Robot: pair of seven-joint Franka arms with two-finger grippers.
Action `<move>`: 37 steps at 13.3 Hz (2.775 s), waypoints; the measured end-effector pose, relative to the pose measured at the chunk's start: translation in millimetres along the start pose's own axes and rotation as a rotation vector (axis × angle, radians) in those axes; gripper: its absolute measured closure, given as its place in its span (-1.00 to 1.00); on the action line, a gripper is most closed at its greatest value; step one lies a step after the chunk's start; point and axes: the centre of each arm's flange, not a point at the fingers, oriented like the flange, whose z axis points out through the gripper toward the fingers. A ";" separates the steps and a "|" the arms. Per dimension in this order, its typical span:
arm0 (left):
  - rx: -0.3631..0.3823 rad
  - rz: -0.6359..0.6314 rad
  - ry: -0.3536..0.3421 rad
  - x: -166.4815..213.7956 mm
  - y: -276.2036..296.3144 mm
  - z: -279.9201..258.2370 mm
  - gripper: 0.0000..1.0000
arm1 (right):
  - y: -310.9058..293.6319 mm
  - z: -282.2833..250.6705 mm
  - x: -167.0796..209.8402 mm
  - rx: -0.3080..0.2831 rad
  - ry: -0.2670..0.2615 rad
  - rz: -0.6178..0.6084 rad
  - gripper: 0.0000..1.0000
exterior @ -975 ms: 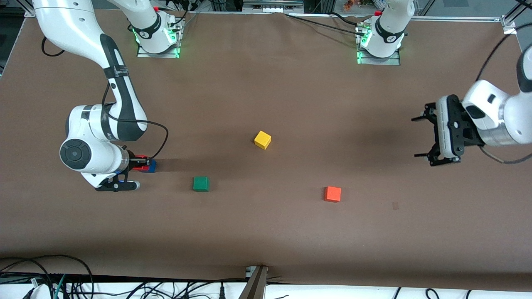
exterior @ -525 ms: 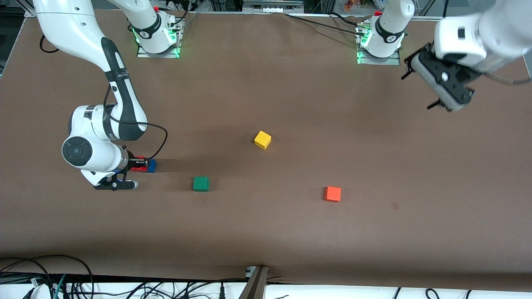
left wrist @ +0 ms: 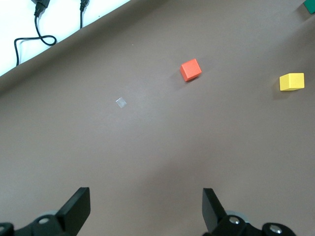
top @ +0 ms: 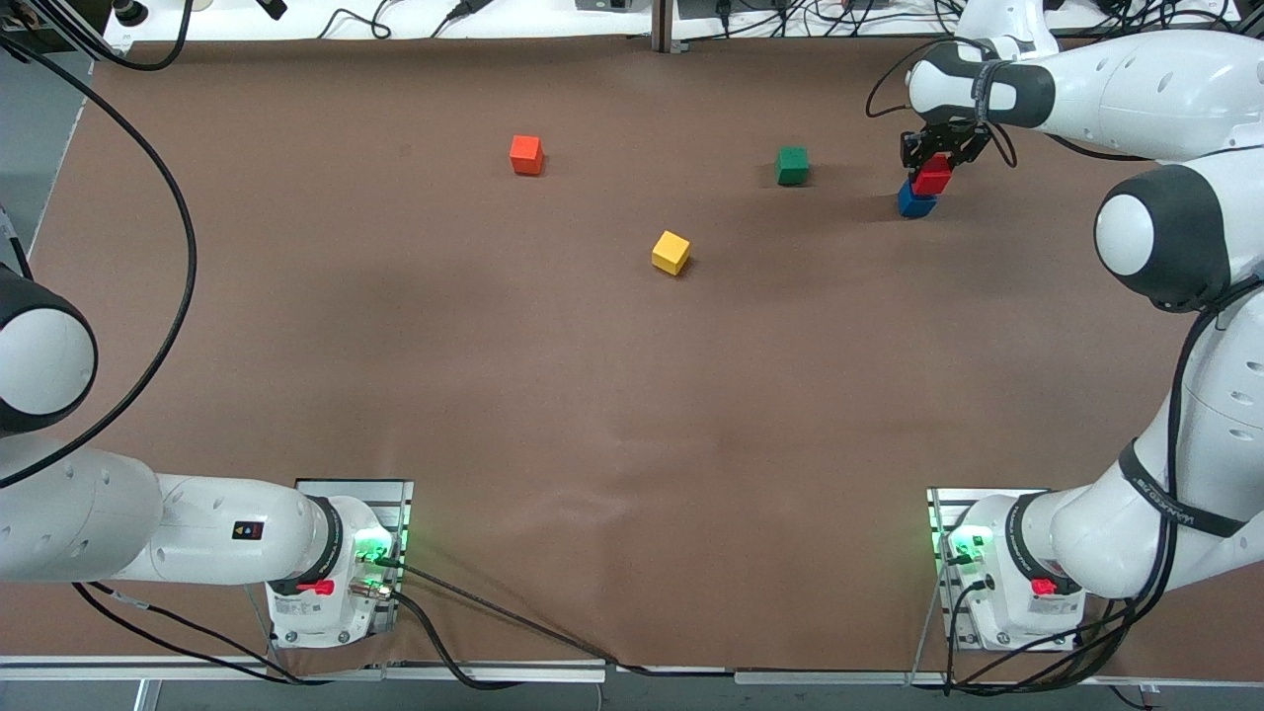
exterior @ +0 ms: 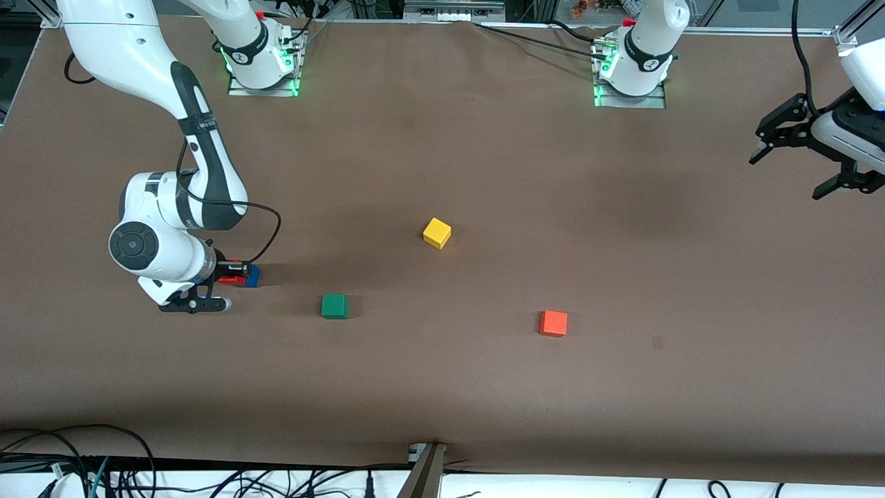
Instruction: Pass red block to right arm, stack on blue
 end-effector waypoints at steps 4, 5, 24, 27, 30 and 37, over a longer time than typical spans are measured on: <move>-0.003 -0.127 -0.006 -4.3 1.5 0.4 -1.00 | 0.5 4.1 -5.1 0.001 -0.005 0.000 -0.12; -0.009 -0.170 -0.019 -6.4 1.1 2.8 -1.00 | 1.1 5.0 -7.3 0.002 0.001 0.001 -0.12; -0.028 -0.407 -0.159 -12.5 20.6 10.5 -1.00 | 37.1 -198.2 -3.3 0.009 0.002 -0.052 -1.00; -0.040 -0.405 -0.161 -12.1 21.8 11.4 -1.00 | 35.5 -248.0 -16.6 0.011 -0.043 -0.058 -1.00; -0.047 -0.408 -0.167 -14.0 19.7 12.4 -1.00 | 27.4 -292.8 -36.7 0.015 -0.079 -0.074 -1.00; -0.049 -0.400 -0.171 -12.5 23.7 12.5 -1.00 | 58.1 -358.6 -120.3 0.095 -0.088 -0.081 -1.00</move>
